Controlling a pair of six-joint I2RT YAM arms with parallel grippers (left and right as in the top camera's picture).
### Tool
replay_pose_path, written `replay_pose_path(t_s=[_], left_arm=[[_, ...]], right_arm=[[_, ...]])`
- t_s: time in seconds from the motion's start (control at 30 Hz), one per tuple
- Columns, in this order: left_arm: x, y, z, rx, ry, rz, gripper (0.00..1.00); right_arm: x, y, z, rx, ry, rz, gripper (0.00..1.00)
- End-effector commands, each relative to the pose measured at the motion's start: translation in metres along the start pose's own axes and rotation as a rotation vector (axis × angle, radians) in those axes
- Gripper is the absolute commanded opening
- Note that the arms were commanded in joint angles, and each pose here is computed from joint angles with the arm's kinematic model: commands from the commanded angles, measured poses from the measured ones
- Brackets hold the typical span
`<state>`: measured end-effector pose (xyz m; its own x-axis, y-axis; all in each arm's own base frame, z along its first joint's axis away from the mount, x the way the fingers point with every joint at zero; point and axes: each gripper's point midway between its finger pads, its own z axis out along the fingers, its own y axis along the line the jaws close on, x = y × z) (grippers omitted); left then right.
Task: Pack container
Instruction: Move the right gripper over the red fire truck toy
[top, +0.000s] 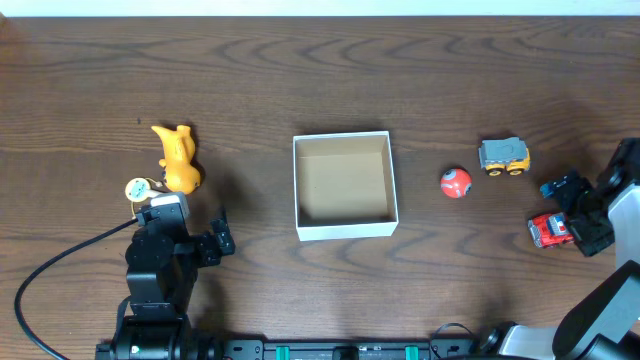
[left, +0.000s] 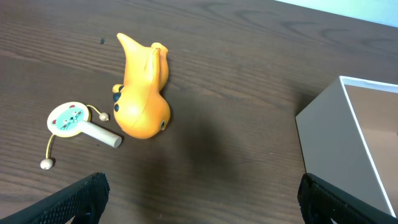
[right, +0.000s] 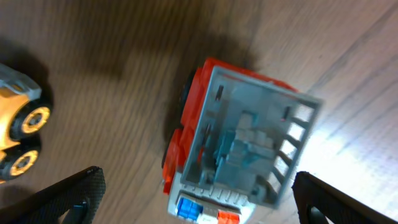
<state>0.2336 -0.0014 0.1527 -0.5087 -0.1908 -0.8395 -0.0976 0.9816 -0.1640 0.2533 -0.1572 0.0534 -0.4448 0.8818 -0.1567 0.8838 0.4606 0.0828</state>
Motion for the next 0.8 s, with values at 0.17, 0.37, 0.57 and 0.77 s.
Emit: replay_pose_path(t_s=[0.17, 0.37, 0.57, 0.77], left_arm=[[-0.01, -0.001, -0.004, 0.0, -0.025, -0.012, 0.98], [-0.01, -0.001, -0.004, 0.0, -0.025, -0.012, 0.98], [-0.01, -0.001, -0.004, 0.0, -0.025, -0.012, 0.98], [-0.01, -0.001, -0.004, 0.0, -0.025, -0.012, 0.98]], right_arm=[[0.009, 0.002, 0.014, -0.006, -0.001, -0.029, 0.98], [0.016, -0.003, 0.023, -0.002, 0.004, -0.029, 0.97], [0.016, -0.003, 0.024, -0.001, 0.005, -0.029, 0.93], [0.019, -0.005, 0.024, 0.005, 0.015, -0.029, 0.89]])
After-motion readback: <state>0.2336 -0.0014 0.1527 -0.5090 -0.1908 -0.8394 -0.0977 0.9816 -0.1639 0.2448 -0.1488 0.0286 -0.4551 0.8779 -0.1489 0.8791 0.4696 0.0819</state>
